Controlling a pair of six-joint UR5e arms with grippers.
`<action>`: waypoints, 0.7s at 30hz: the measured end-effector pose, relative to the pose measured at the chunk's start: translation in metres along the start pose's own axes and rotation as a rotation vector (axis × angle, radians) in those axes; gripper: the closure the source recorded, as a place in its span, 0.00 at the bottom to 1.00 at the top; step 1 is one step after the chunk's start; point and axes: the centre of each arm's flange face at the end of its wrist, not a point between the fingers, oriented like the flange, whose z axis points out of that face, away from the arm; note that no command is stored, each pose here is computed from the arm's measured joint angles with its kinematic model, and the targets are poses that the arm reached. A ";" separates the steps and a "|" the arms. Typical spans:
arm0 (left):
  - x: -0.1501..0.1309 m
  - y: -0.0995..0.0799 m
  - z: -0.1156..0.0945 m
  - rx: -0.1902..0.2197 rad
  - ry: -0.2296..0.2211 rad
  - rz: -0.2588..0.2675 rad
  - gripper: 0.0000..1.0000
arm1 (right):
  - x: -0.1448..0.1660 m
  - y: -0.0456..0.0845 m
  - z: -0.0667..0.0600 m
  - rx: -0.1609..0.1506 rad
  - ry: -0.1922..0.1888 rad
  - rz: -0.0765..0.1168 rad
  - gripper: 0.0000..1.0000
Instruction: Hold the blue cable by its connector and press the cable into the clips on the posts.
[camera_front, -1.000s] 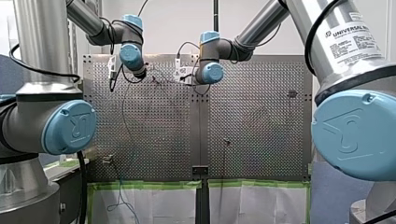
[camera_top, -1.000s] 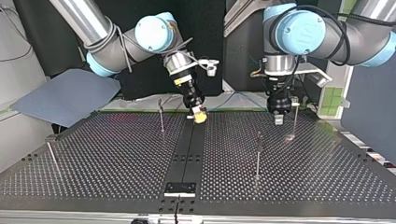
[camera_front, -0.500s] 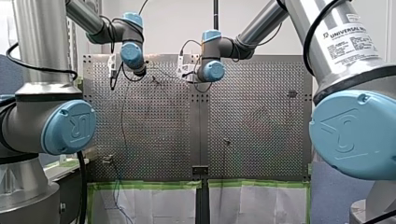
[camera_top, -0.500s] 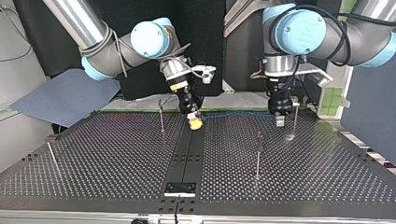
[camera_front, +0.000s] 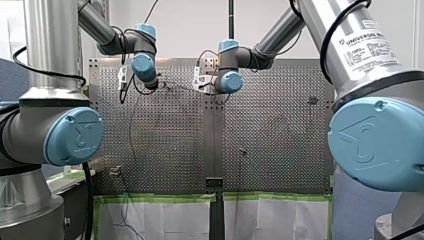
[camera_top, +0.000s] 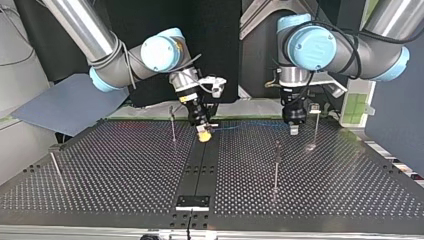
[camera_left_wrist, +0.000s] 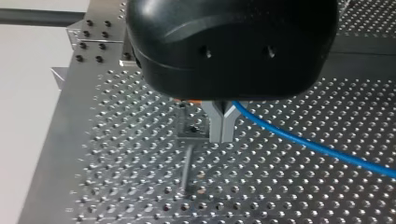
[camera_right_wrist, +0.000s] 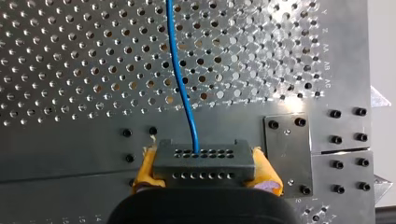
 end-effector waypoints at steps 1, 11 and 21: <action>0.003 -0.001 0.002 0.000 0.006 0.002 1.00 | 0.000 0.001 0.001 -0.002 0.001 0.000 1.00; -0.004 -0.006 0.014 0.003 -0.017 -0.018 1.00 | 0.001 0.014 0.006 -0.018 0.005 0.000 1.00; -0.009 -0.004 0.024 -0.010 -0.026 -0.041 1.00 | 0.007 0.018 0.010 -0.022 0.013 -0.001 1.00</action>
